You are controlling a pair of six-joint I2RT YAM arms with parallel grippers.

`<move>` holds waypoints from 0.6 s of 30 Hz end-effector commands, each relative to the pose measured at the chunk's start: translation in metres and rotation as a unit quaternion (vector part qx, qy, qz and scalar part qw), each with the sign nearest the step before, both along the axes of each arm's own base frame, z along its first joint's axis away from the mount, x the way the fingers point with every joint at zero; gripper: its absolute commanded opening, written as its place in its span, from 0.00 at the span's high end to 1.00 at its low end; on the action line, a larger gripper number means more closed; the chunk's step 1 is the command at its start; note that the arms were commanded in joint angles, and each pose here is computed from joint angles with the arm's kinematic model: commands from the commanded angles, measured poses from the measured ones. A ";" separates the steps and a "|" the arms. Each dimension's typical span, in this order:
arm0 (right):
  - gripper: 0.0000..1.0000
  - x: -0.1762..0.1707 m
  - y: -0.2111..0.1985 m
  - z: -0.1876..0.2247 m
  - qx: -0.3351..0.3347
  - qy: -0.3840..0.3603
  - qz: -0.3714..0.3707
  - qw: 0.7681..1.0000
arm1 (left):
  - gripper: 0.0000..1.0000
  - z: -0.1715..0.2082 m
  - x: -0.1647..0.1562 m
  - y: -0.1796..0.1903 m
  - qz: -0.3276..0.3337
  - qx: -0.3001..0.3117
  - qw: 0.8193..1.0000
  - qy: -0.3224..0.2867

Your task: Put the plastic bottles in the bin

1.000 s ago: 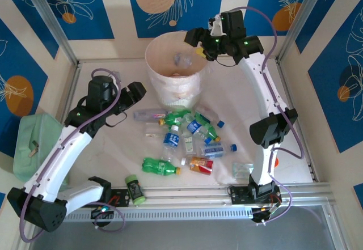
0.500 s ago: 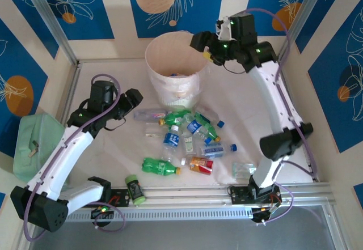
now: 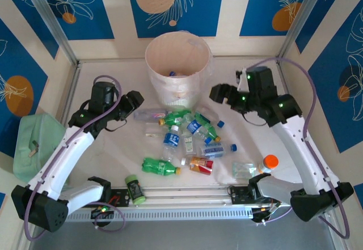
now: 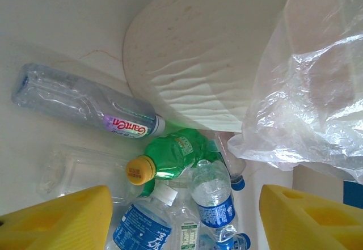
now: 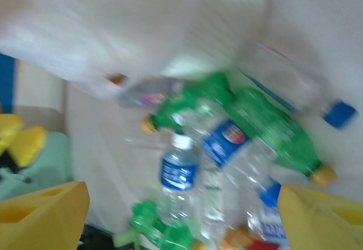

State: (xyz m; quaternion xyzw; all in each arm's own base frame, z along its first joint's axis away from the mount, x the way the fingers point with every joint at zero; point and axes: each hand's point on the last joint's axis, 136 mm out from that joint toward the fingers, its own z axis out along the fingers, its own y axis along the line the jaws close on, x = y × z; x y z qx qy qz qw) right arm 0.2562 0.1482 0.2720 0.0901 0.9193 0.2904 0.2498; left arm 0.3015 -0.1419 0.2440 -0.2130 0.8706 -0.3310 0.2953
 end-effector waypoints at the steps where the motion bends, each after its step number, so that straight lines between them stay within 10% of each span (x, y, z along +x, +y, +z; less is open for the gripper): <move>1: 0.13 -0.011 -0.017 -0.031 -0.028 0.043 -0.023 0.998 | 0.32 -0.008 0.000 -0.002 -0.001 -0.015 1.000 0.012; 18: 0.05 0.072 -0.033 -0.128 -0.096 0.165 -0.041 0.981 | 0.34 -0.010 -0.004 -0.007 -0.004 -0.045 0.999 0.005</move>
